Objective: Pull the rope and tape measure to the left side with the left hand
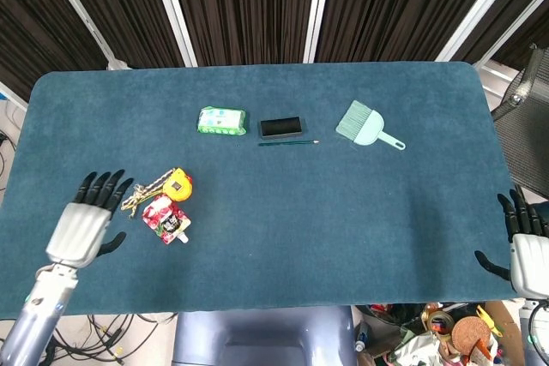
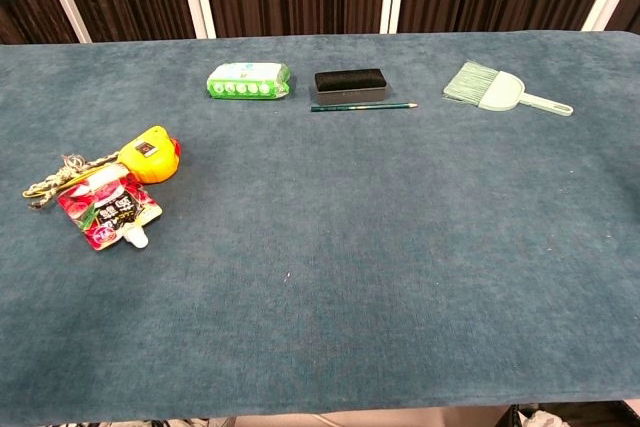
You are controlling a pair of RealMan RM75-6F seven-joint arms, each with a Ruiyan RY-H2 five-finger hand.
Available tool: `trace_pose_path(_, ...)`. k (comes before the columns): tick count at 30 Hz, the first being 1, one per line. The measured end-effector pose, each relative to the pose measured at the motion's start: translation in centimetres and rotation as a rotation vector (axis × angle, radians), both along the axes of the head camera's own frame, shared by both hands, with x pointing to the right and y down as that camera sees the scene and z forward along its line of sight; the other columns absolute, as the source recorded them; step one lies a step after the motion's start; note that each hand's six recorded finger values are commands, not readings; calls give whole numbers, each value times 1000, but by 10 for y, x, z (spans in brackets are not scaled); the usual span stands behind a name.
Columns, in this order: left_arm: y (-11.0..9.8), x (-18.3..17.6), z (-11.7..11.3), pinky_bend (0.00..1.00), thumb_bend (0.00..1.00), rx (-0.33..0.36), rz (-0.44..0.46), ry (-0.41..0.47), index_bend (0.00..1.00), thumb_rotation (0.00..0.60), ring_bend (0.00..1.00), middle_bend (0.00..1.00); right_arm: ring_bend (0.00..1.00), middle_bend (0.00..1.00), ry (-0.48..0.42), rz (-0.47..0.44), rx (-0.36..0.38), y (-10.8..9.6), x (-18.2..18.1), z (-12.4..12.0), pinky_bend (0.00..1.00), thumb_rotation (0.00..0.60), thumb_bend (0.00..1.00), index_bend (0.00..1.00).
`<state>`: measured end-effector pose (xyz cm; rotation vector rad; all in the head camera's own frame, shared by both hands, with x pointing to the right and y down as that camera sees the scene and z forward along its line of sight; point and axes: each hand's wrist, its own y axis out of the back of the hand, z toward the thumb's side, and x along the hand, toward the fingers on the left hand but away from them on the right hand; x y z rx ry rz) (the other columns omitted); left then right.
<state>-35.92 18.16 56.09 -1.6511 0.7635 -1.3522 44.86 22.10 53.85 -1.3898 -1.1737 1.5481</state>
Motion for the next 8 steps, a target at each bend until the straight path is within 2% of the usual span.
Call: trace_pose_path(8,18,-40,-29,0,222,108,-54,65,75,600,0,0,82,0,0,-3,-3,1,-1,0,161,600,71,76)
